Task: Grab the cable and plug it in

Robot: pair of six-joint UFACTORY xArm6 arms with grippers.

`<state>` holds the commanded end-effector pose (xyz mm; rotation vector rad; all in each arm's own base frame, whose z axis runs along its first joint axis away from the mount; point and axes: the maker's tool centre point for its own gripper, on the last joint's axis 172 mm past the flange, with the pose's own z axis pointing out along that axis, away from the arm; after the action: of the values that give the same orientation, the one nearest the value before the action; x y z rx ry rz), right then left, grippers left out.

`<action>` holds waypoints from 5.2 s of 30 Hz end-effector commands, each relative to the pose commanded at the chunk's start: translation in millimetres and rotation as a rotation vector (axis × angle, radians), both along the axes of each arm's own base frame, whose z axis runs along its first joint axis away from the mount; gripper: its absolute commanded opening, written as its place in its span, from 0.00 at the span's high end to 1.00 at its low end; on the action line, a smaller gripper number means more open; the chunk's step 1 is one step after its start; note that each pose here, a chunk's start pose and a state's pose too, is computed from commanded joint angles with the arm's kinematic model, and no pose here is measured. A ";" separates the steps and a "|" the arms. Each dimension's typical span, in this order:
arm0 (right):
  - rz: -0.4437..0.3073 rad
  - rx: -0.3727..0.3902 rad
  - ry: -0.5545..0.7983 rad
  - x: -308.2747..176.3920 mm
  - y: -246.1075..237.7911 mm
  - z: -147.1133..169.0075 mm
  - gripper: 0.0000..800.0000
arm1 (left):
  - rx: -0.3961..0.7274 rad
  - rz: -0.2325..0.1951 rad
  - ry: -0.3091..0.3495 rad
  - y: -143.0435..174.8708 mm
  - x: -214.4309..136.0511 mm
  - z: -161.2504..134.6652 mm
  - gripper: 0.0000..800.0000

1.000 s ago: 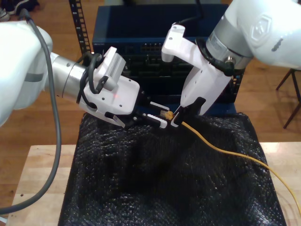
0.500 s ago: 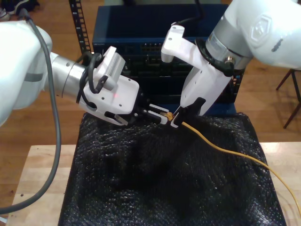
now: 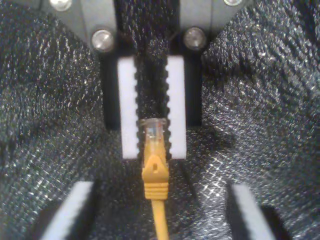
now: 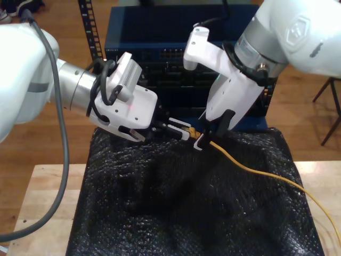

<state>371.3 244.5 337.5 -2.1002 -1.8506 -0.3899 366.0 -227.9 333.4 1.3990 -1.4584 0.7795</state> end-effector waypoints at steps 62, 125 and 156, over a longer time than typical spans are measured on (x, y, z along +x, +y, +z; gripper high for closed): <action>0.353 0.195 -0.775 -45.0 49.1 127.4 0.04 | -0.553 -0.127 0.759 51.0 -34.7 104.3 1.00; 0.370 0.217 -0.797 -52.9 59.7 131.9 0.58 | -0.648 -0.247 0.812 45.4 -59.5 124.9 0.99; 0.365 0.226 -0.796 -54.8 59.9 133.9 0.74 | -0.671 -0.240 0.796 46.5 -54.4 129.8 0.99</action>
<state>316.4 304.3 471.4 -1.5007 -2.3817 -1.4096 311.6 -181.5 463.3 0.8300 -0.6272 0.4088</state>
